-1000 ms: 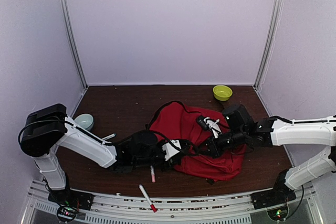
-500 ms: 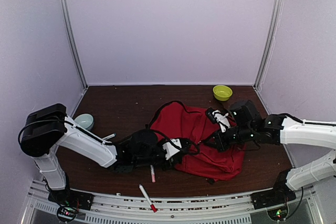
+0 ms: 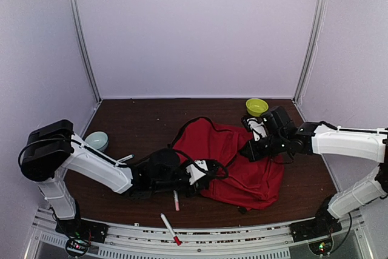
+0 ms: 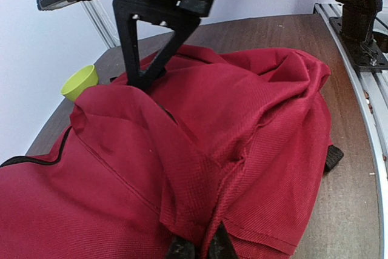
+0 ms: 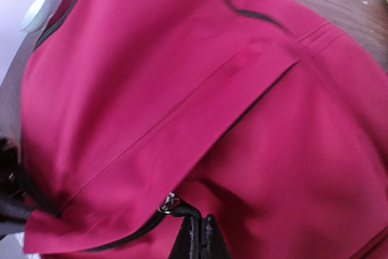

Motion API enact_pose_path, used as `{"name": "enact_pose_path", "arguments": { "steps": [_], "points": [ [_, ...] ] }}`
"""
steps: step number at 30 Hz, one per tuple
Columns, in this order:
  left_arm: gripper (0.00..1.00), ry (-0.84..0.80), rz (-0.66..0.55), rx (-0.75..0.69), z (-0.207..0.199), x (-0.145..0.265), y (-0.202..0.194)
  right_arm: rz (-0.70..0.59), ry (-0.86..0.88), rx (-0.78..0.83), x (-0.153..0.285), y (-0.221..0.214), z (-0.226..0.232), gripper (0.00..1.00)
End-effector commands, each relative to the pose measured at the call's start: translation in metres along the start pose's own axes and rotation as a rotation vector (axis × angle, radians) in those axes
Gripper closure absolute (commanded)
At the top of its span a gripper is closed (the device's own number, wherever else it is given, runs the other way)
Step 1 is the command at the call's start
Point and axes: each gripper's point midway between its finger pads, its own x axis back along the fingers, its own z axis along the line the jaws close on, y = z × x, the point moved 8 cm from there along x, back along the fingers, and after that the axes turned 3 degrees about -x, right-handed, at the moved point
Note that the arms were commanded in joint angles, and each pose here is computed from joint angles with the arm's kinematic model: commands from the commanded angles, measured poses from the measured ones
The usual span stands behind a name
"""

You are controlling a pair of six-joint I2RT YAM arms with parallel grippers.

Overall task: Pack the student bag
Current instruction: Unzip the lower front pocket of the student bag.

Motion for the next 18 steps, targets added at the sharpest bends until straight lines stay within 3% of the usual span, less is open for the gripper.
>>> {"name": "enact_pose_path", "arguments": {
  "steps": [1, 9, 18],
  "points": [
    [1.0, -0.076, -0.033, -0.001, -0.009, 0.01, 0.004, -0.136, -0.151, -0.059, 0.004, 0.035, -0.023, 1.0],
    [1.0, -0.116, -0.023, 0.012, -0.019, 0.01, 0.004, -0.14, -0.158, -0.035, -0.001, 0.069, -0.02, 1.0],
    [1.0, -0.145, -0.043, 0.053, -0.025, 0.012, 0.009, -0.115, -0.157, -0.044, 0.004, 0.053, -0.024, 1.0]
  ]
}}
